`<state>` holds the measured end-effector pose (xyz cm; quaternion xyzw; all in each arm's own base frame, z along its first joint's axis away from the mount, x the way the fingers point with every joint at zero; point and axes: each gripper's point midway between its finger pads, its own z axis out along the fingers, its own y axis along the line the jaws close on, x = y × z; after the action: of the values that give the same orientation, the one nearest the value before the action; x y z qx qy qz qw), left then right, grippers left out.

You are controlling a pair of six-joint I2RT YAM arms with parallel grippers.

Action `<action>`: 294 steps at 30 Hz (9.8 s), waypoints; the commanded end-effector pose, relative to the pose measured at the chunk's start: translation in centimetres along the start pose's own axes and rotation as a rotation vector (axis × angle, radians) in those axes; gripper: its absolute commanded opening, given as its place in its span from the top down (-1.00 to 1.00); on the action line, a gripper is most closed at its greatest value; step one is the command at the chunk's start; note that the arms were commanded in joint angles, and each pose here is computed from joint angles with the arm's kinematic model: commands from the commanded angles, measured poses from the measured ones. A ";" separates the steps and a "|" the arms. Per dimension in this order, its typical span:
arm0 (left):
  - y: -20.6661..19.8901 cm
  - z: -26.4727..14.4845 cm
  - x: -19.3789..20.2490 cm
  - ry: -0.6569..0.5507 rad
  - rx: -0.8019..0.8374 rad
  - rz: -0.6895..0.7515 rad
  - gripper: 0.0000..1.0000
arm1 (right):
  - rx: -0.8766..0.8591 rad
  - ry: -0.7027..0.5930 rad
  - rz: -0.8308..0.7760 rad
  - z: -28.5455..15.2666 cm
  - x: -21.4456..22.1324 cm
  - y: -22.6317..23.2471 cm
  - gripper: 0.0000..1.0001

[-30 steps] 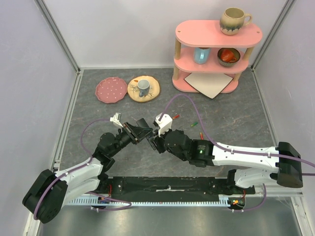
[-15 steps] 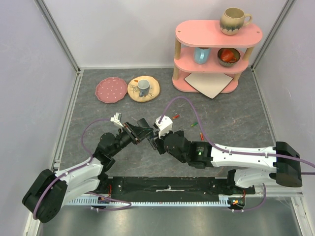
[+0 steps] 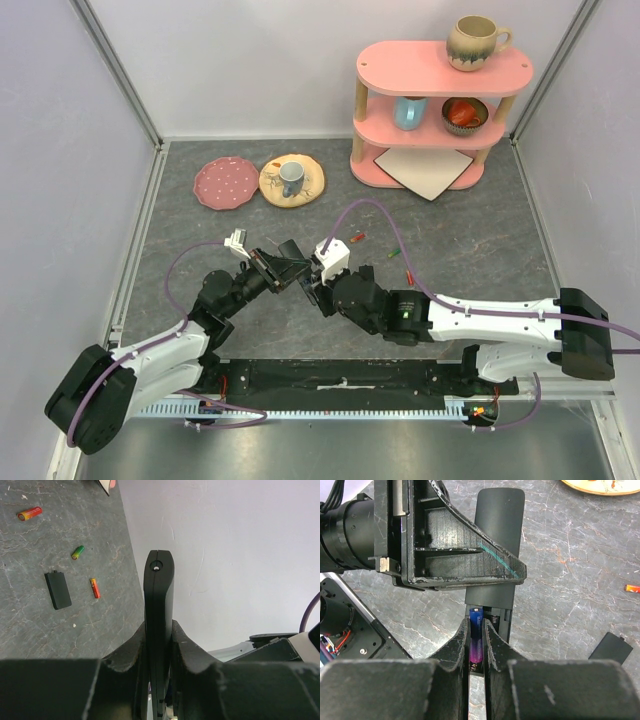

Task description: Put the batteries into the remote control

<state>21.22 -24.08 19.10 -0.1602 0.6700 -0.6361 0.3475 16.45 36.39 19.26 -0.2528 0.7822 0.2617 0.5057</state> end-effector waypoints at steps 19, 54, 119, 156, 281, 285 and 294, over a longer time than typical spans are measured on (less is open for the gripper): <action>-5.9 -1.3 -2.8 -0.180 0.228 0.131 0.96 | 0.029 0.202 0.072 -0.1 4.4 1.3 1.00; -5.4 -1.2 -2.0 -0.137 0.214 0.080 0.96 | 0.149 0.149 0.078 0.1 1.8 0.0 0.54; -8.1 -0.9 0.2 -0.008 0.398 0.113 0.96 | -0.470 -0.046 0.670 -4.1 -5.3 0.5 -0.77; -9.1 -1.8 -0.7 -0.078 0.430 0.190 0.96 | -0.465 0.015 0.842 -1.4 -3.2 0.5 -0.66; -1.7 -4.7 2.6 0.043 0.193 0.179 0.96 | 0.663 0.549 0.445 -4.6 17.4 -26.9 0.31; -1.7 -4.7 2.7 0.044 0.193 0.179 0.96 | 0.650 0.550 0.447 -4.7 17.5 -26.7 0.38; -1.6 -4.6 2.7 0.047 0.191 0.178 0.96 | 0.615 0.557 0.446 -4.6 17.5 -26.2 0.56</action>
<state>16.56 -22.92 23.53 -0.0582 0.6038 -0.6825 0.4078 25.55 11.27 1.35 0.0333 0.9591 0.0227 0.2803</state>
